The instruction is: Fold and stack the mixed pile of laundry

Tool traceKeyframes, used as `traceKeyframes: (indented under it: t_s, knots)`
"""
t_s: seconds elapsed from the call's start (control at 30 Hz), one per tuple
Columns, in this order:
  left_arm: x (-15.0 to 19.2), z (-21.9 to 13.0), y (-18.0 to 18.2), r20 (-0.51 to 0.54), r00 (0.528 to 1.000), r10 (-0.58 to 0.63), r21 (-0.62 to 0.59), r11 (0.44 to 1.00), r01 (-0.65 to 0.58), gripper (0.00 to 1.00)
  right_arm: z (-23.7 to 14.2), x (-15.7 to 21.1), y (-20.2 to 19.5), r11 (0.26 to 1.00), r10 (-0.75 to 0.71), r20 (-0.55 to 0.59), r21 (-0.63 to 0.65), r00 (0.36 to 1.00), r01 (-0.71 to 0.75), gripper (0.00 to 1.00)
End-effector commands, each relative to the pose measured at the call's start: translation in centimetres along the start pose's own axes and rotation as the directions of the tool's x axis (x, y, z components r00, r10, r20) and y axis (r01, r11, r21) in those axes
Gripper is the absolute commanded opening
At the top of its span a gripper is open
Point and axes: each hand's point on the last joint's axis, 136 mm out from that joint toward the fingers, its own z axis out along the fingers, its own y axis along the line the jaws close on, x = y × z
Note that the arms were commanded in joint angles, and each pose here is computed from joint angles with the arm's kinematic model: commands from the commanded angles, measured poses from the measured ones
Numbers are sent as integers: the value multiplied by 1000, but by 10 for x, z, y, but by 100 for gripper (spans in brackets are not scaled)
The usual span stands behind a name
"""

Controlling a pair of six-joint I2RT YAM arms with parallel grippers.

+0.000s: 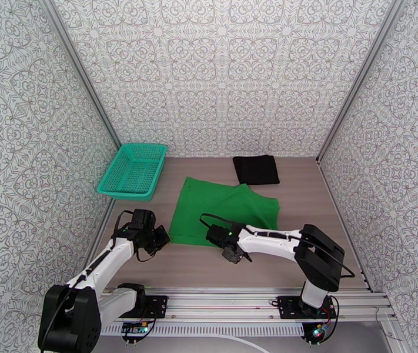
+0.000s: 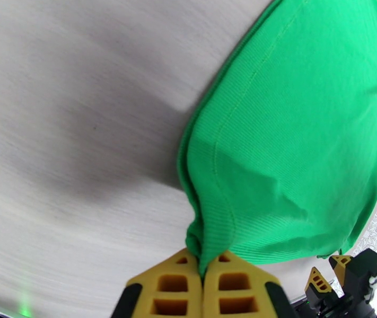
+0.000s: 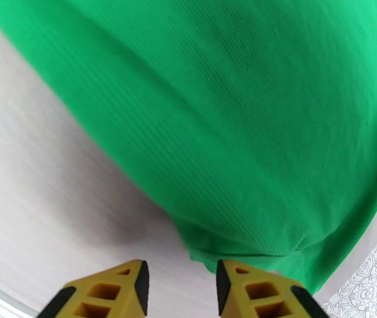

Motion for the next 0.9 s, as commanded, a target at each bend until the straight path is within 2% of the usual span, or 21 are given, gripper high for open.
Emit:
traceKeyframes:
  t_s: [0.0,0.13,0.23,0.27,0.37,0.43,0.53,0.73,0.87]
  knots:
    - [-8,-6,-4,25,1000,19,-2,1000,-19,0,9,3,-3,999,20,-15,41,1000,-19,40]
    - [-9,-6,-4,24,1000,20,-2,1000,-20,0,17,4,-2,998,15,-29,57,999,-13,38]
    - [-8,-6,-4,24,1000,20,-3,1000,-20,0,25,7,-2,998,4,-55,68,998,-1,32]
    - [-8,-6,-3,23,1000,19,-4,1000,-19,0,27,9,-1,998,-1,-65,70,998,6,29]
    - [-9,-8,-4,24,999,22,-4,1000,-22,0,33,13,2,998,-9,-86,64,996,14,9]
    - [-9,-9,-3,26,999,23,-4,1000,-23,0,34,15,4,998,-12,-92,53,996,17,0]
    - [-10,-12,-2,30,999,24,-12,1000,-24,0,30,19,8,1000,-15,-95,18,995,16,0]
    - [-8,-17,13,31,999,11,-70,997,-8,0,2,24,47,983,-93,-57,-167,994,82,0]
    - [-7,-22,31,57,998,-20,-125,992,27,0,-9,35,63,972,-134,-76,-206,988,116,0]
